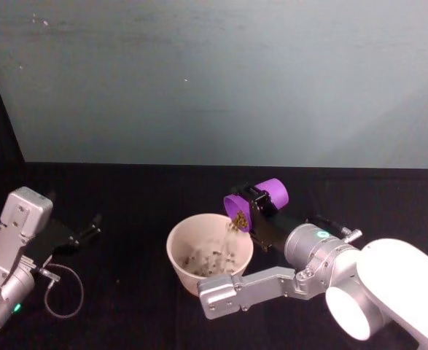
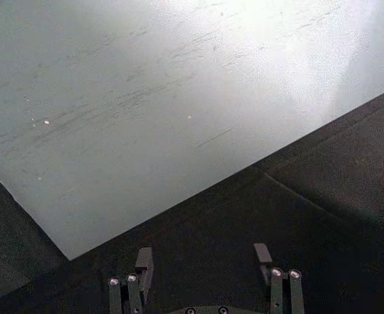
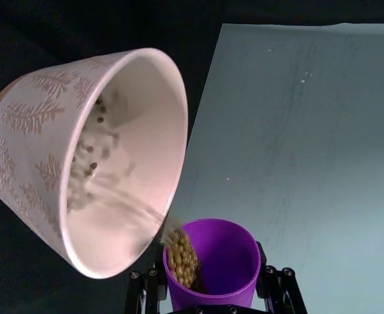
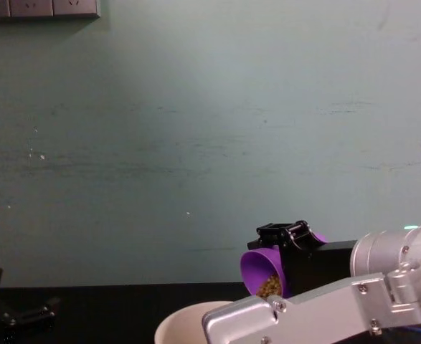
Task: Pick up the cup and pour the mung beans from the cup into the bowl.
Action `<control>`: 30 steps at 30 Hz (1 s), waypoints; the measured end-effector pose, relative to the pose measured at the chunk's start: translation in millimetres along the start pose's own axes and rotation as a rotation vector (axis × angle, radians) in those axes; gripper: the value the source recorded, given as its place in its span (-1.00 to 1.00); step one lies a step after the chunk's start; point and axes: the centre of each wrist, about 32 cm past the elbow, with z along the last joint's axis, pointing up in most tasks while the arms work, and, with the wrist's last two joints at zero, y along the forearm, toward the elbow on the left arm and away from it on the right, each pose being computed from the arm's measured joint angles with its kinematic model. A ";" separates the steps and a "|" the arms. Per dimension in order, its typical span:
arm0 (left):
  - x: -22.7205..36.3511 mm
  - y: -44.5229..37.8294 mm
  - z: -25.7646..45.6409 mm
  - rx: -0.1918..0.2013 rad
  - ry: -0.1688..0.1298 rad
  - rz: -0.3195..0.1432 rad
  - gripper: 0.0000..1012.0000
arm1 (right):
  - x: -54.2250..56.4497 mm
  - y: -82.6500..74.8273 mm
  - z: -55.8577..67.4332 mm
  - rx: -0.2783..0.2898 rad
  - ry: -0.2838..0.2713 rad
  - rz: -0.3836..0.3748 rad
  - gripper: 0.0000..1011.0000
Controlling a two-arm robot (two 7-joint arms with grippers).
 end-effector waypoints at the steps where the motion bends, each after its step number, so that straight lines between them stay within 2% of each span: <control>1: 0.0 0.0 0.0 0.000 0.000 0.000 0.98 | 0.1 -0.4 0.5 -0.002 -0.009 0.000 0.46; 7: 0.0 0.0 0.0 0.000 0.000 0.000 0.98 | -0.2 -0.9 2.2 -0.015 -0.050 -0.004 0.46; 13: 0.0 0.0 0.0 0.000 0.000 0.000 0.98 | -3.2 -1.3 6.7 -0.047 -0.137 -0.009 0.46; 22: 0.0 0.0 0.0 0.000 0.000 0.000 0.98 | -3.5 -1.4 10.3 -0.070 -0.220 -0.020 0.46; 26: 0.0 0.0 0.0 0.000 0.000 0.000 0.98 | -3.6 -1.3 12.5 -0.086 -0.287 -0.025 0.46; 30: 0.0 0.0 0.0 0.000 0.000 0.000 0.98 | -3.0 -2.0 14.2 -0.094 -0.327 -0.032 0.45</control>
